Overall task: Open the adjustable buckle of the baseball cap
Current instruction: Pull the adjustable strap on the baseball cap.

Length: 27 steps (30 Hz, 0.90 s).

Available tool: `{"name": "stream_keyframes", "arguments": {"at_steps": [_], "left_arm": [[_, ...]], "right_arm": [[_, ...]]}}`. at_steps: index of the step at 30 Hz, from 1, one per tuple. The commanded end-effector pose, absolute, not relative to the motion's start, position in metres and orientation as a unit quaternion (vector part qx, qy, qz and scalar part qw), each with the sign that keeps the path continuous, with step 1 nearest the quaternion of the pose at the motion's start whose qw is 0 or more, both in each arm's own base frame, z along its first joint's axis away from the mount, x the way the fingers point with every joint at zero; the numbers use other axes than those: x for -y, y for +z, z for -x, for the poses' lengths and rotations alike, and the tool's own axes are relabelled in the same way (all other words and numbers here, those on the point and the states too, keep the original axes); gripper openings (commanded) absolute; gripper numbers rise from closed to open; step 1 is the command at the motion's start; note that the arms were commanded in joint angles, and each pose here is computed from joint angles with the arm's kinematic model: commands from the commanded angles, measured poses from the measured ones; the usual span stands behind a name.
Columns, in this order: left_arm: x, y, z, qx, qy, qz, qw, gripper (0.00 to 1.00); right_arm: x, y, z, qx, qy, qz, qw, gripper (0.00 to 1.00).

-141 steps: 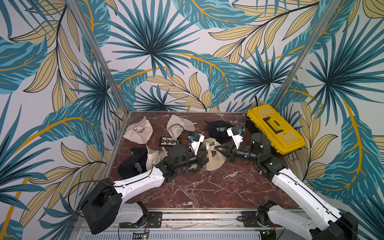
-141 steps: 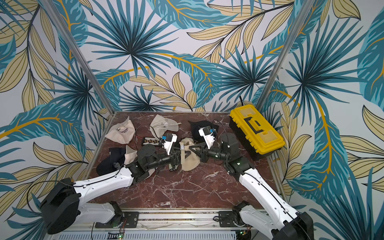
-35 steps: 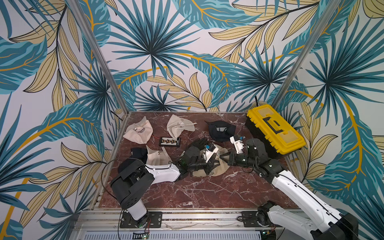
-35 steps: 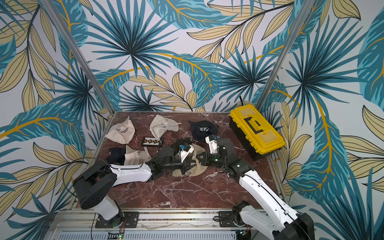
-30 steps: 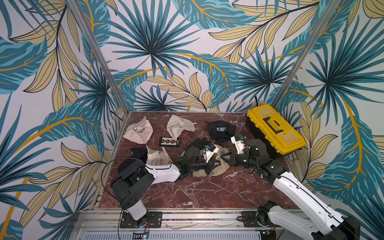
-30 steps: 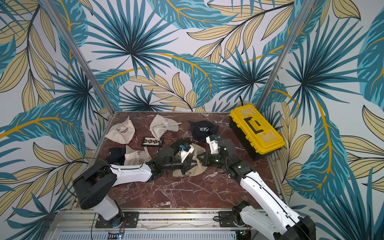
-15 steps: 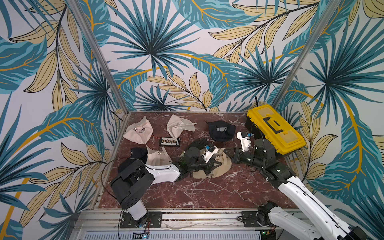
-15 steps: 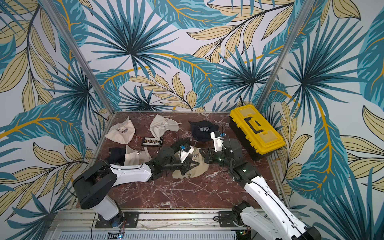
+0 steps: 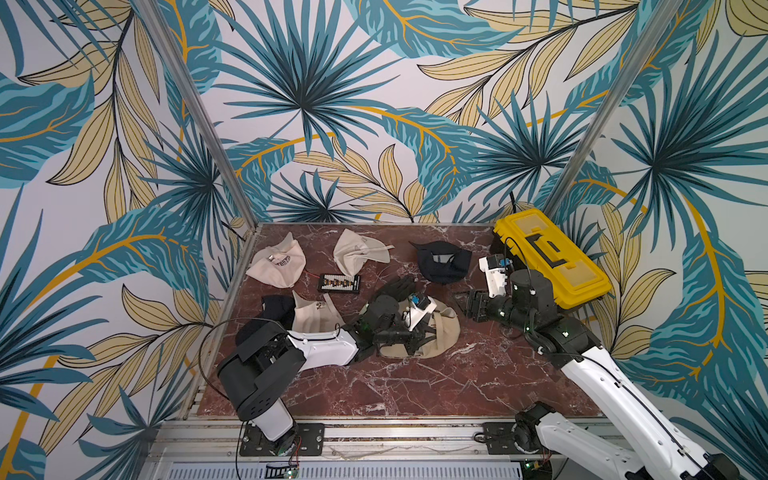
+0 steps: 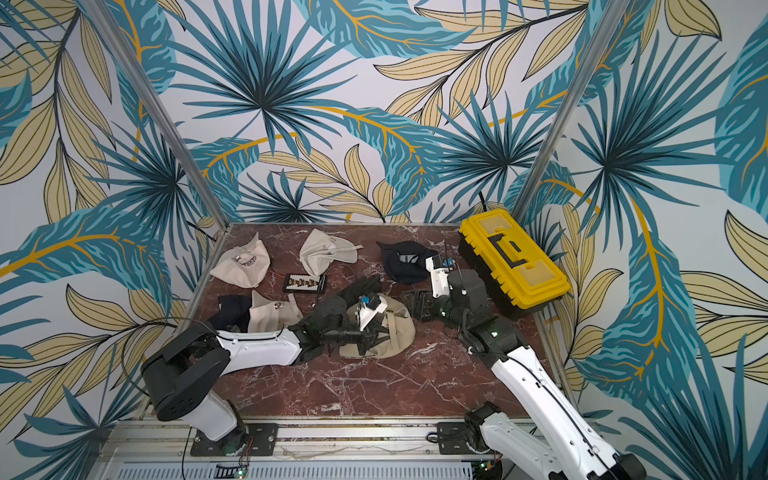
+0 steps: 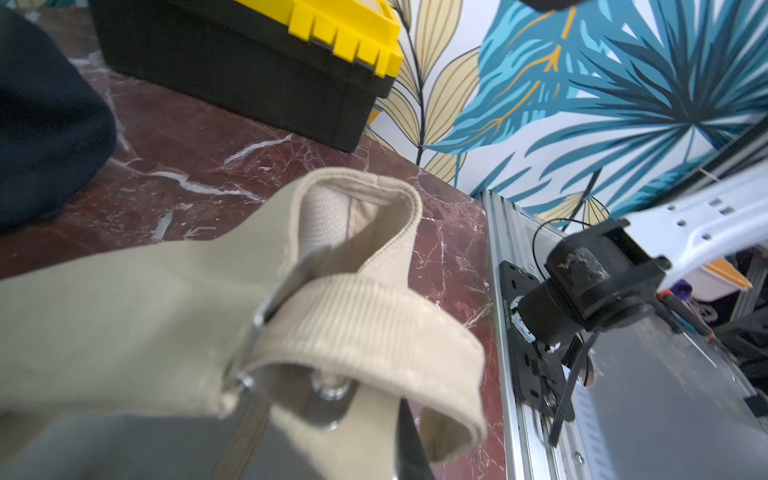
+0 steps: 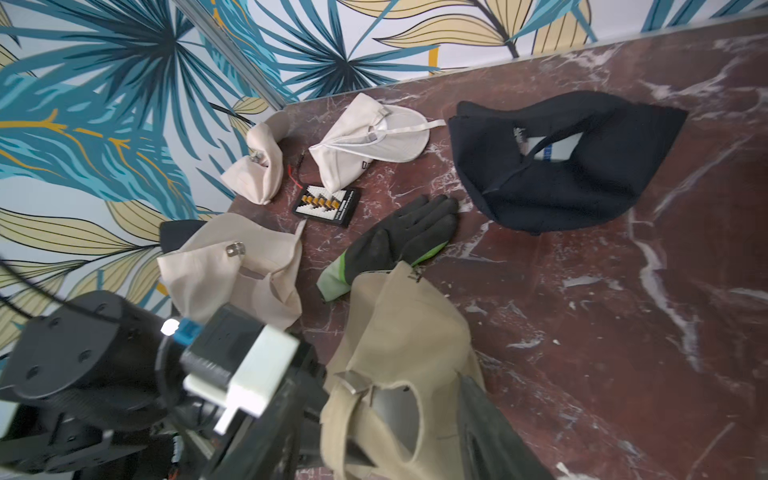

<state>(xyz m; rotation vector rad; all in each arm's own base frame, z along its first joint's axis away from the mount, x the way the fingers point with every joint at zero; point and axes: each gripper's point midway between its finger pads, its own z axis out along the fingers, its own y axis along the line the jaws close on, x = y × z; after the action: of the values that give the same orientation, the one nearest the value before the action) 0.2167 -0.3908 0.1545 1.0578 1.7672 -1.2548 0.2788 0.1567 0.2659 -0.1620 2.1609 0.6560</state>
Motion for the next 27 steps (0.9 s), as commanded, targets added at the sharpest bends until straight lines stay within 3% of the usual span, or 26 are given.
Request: {"name": "stream_keyframes", "arguments": {"at_steps": [1, 9, 20, 27], "left_arm": [[0.385, 0.174, -0.191, -0.6, -0.481, -0.5, 0.398, 0.0], [0.38, 0.184, -0.193, -0.476, -0.368, -0.613, 0.512, 0.0], [0.378, 0.159, -0.22, -0.342, -0.146, -0.721, 0.585, 0.0], [0.378, 0.177, -0.23, -0.285, -0.074, -0.734, 0.612, 0.0]], "right_arm": [[-0.154, 0.254, -0.275, -0.873, 0.215, 0.136, 0.416, 0.59], [-0.161, 0.266, -0.276, -0.848, 0.232, 0.161, 0.448, 0.6], [-0.183, 0.244, -0.252, -0.895, 0.313, 0.114, 0.297, 0.69], [-0.17, 0.234, -0.247, -0.921, 0.273, 0.094, 0.262, 0.69]]}}
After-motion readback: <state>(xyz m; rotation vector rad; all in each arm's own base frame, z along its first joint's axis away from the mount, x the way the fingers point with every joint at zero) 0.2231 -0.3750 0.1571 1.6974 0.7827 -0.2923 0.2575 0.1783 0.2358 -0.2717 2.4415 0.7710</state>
